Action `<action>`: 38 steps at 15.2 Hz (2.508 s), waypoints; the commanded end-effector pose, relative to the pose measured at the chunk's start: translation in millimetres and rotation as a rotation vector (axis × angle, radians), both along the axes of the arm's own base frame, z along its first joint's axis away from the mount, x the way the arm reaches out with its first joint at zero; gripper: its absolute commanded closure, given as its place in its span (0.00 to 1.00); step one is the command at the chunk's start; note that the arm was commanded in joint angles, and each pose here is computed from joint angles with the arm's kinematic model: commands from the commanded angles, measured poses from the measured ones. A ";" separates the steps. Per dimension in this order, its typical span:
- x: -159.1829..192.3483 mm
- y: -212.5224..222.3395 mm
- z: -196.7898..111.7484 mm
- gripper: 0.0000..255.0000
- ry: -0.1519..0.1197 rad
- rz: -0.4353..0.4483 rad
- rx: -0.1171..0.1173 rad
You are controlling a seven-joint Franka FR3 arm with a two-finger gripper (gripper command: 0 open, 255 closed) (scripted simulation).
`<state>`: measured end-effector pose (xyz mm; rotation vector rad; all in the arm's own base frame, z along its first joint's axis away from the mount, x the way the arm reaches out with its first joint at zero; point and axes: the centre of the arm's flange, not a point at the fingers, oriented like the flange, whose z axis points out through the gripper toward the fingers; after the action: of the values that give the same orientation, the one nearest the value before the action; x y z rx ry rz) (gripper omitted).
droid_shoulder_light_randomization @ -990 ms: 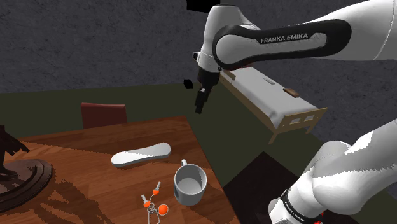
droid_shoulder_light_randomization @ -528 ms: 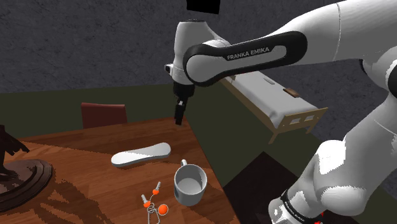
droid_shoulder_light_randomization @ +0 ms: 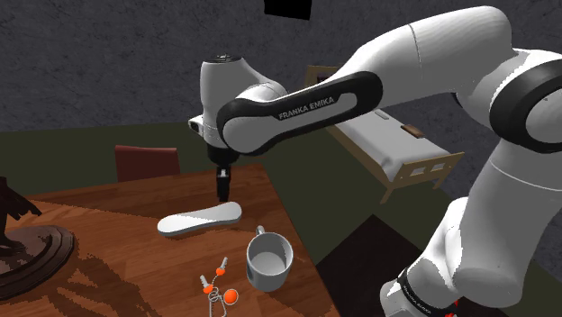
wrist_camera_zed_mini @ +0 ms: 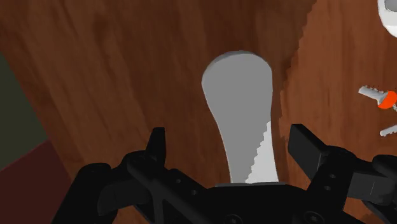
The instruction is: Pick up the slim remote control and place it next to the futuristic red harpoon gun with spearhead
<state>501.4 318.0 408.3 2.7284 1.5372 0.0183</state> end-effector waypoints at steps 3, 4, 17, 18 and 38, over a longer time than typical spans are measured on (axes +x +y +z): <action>-0.3 47.4 -24.7 0.00 0.001 0.125 -0.011; -1.5 59.1 -31.3 0.00 0.002 0.156 -0.014; -2.4 70.0 -77.9 0.00 0.002 0.186 -0.017; -2.4 70.0 -77.9 0.00 0.002 0.186 -0.017; -2.4 70.0 -40.9 1.00 0.002 0.186 -0.017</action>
<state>499.1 387.8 361.6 2.5635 1.7773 0.0039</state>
